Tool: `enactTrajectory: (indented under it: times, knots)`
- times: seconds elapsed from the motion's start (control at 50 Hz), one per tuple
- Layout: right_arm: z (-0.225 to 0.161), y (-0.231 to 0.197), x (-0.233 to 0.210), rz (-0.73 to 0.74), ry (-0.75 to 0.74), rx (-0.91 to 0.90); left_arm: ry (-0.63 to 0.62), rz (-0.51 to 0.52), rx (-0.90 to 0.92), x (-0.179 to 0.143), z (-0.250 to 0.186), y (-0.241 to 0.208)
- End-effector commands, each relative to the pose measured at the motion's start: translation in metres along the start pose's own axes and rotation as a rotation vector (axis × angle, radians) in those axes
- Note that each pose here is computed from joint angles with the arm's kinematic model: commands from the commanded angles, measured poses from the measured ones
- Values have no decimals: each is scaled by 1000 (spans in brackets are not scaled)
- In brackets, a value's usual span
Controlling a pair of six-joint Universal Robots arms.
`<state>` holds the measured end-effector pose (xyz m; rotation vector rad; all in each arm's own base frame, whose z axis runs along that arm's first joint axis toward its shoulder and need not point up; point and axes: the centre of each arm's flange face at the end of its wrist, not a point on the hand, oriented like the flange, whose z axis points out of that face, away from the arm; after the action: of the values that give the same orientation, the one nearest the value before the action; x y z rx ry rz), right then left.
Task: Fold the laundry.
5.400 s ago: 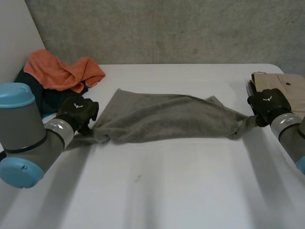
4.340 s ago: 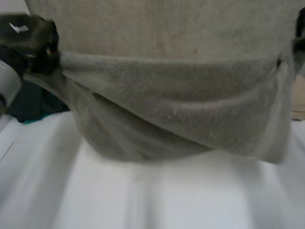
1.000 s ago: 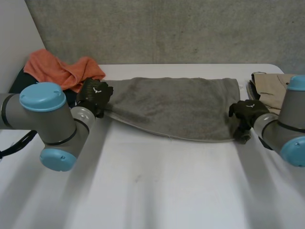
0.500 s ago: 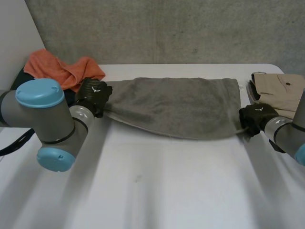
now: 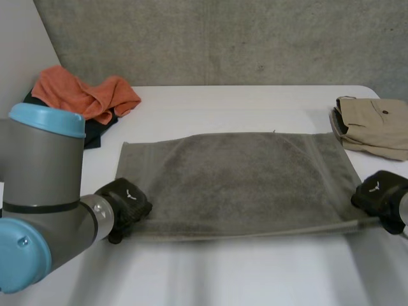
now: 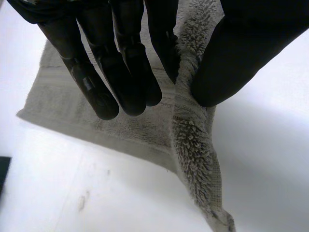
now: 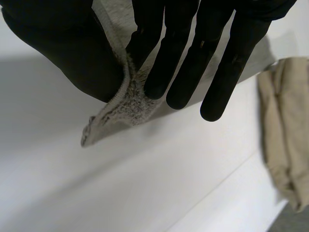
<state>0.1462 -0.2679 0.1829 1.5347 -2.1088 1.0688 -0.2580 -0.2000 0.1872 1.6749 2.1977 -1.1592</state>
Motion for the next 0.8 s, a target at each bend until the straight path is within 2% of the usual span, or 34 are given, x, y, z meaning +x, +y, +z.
enactTrajectory:
  times: [0.02, 0.24, 0.3, 0.48, 0.58, 0.7, 0.8]
  knots:
    - [36, -24, 22, 75, 147, 101, -72, -16, 46, -29, 38, -13]
    - [114, -59, 55, 180, 400, 221, -355, -18, 259, -98, 105, -66]
    - [126, -67, 62, 175, 450, 262, -387, -22, 272, -106, 117, -70]
    - [169, -93, 75, 135, 605, 390, -409, -3, 302, -103, 162, -77]
    - [189, -101, 71, 127, 638, 427, -444, 25, 326, -103, 180, -77]
    - [211, -100, 66, 149, 693, 420, -447, 21, 351, -97, 183, -82]
    - [210, -98, 70, 214, 698, 417, -483, -10, 406, -103, 174, -95]
